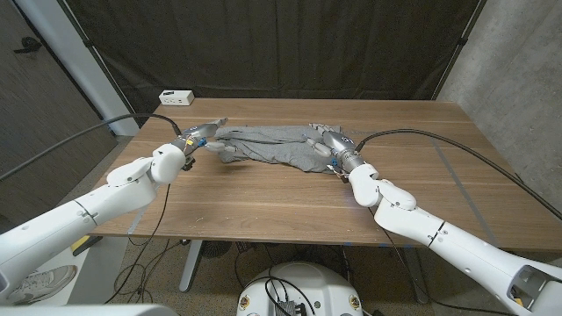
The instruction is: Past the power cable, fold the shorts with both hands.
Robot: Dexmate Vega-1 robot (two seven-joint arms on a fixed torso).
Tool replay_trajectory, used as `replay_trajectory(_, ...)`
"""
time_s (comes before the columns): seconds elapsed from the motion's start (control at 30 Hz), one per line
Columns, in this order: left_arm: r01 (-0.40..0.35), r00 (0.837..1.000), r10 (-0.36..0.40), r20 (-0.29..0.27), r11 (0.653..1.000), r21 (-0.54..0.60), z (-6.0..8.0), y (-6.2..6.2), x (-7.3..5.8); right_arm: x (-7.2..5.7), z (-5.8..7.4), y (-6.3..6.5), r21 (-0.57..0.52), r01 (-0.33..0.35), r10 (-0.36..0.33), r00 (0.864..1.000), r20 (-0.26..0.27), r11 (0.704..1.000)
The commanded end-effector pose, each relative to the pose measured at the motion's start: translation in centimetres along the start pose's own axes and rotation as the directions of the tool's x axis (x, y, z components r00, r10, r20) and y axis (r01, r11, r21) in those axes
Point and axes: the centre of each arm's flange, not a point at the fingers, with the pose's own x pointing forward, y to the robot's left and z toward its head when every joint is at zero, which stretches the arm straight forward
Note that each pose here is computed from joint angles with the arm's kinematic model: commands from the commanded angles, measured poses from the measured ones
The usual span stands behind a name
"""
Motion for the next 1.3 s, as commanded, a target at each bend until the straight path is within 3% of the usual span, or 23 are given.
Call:
replay_trajectory(0.03, -0.023, 1.000, 0.025, -0.013, 0.993, 0.117, 0.6, -0.2, 0.5, -0.8, 0.1, 1.3, -0.001, -0.021, 0.021, 1.000, -0.013, 1.000)
replay_trajectory(0.53, 0.006, 0.999, 0.008, -0.045, 0.954, 0.301, 1.9, -0.5, 1.6, -1.5, -0.1, 2.5, 0.016, -0.068, 0.068, 0.997, -0.026, 0.998)
replay_trajectory(1.3, 0.036, 0.997, -0.002, -0.079, 0.903, 0.427, 2.9, -1.3, 2.7, -1.2, -0.5, 4.1, 0.018, -0.149, 0.149, 0.988, -0.043, 0.989)
